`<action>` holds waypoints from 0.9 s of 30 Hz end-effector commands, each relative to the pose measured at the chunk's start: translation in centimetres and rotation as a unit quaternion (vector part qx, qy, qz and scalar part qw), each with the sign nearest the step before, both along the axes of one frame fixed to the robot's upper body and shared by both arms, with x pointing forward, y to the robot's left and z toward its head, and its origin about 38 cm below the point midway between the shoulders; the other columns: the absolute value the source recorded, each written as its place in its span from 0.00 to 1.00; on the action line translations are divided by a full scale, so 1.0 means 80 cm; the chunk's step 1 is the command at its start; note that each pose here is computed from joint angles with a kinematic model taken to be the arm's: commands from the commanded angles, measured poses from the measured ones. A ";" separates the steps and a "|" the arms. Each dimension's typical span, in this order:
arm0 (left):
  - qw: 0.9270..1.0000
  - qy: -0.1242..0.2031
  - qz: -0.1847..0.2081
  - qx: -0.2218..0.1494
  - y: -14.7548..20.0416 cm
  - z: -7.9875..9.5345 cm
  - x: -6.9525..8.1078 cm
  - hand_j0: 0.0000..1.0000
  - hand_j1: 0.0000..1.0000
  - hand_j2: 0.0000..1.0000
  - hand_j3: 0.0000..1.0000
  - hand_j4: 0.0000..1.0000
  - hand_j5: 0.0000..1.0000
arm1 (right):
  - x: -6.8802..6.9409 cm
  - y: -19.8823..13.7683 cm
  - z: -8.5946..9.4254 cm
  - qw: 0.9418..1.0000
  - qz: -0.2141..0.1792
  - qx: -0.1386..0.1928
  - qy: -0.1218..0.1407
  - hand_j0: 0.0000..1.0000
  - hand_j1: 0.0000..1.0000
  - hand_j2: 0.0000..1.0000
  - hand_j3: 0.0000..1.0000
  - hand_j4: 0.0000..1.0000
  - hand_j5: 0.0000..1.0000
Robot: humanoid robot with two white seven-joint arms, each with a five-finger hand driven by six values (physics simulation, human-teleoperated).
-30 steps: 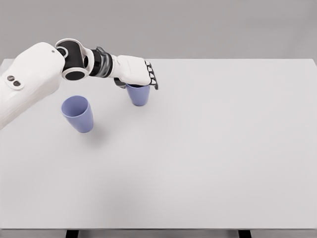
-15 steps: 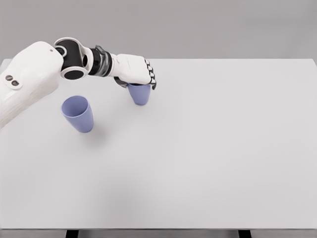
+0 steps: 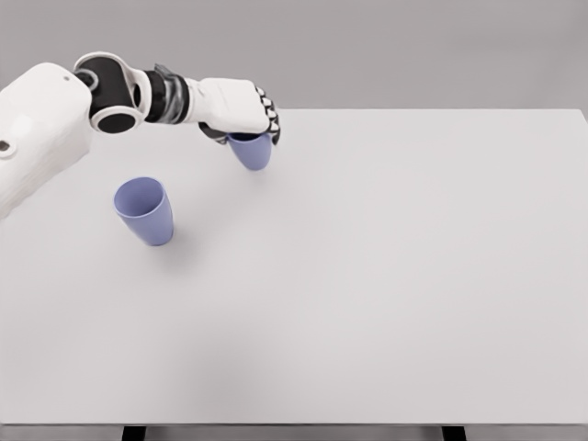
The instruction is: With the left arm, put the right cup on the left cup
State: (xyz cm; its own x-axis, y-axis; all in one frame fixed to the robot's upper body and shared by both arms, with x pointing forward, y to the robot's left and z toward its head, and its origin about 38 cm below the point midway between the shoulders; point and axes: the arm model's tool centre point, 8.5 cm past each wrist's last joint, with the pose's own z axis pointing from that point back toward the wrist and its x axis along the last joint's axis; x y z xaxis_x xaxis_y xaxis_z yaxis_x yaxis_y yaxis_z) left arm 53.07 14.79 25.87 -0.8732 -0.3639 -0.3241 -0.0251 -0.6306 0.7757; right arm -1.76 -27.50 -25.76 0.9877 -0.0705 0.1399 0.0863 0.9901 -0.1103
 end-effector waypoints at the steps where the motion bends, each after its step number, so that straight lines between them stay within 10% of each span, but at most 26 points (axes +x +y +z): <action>1: 1.000 -0.007 0.016 -0.009 0.019 0.011 0.004 0.71 0.71 0.71 0.71 0.71 0.71 | 0.000 0.000 0.000 1.000 0.000 0.000 0.000 1.00 1.00 1.00 1.00 1.00 1.00; 27: 0.995 -0.038 0.088 -0.025 0.125 0.052 0.001 0.72 0.72 0.72 0.72 0.72 0.72 | 0.000 0.000 0.000 1.000 0.000 0.000 0.000 1.00 1.00 1.00 1.00 1.00 1.00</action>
